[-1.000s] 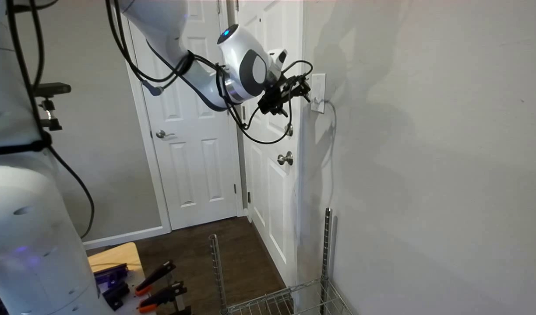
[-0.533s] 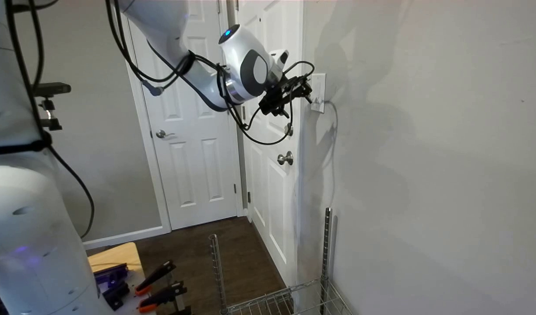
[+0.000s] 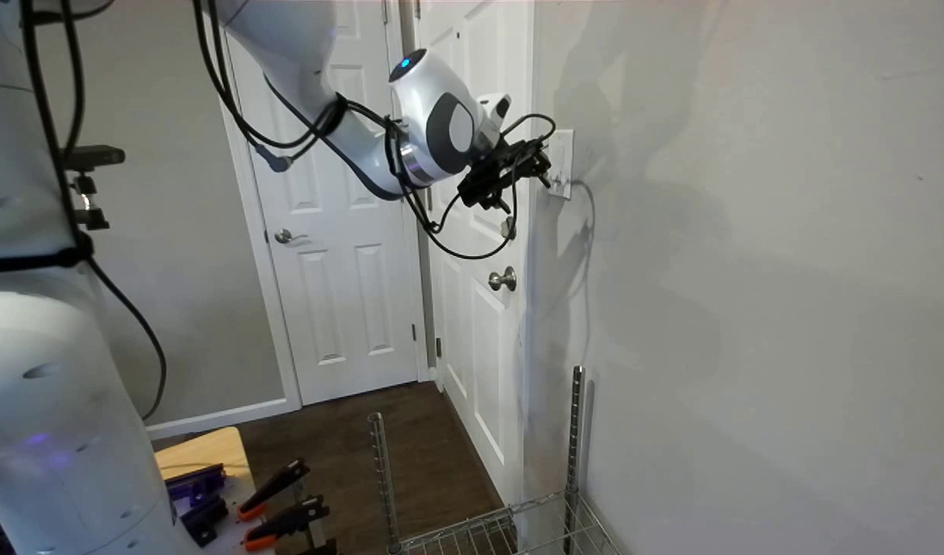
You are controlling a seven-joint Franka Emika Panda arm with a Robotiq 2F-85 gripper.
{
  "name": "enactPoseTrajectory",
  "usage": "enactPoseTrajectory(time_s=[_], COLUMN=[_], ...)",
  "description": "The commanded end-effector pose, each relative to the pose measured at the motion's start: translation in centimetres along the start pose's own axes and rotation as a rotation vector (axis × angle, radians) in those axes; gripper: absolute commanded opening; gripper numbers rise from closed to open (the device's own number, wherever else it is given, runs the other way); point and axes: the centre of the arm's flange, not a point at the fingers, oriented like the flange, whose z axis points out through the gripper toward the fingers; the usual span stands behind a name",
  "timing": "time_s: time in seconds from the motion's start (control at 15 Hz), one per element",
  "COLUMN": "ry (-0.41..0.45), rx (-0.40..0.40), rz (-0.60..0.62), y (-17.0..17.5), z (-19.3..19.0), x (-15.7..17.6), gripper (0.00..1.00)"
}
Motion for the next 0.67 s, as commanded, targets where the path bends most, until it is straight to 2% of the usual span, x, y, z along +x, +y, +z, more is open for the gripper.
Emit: enactPoseTrajectory(time_s=[0.0, 0.6], ry=[-0.005, 0.035], rx=[0.000, -0.014], rz=[-0.020, -0.037], y=[-0.2, 0.0], z=[0.3, -0.3], x=[0.8, 3.0], gripper=[1.00, 1.00])
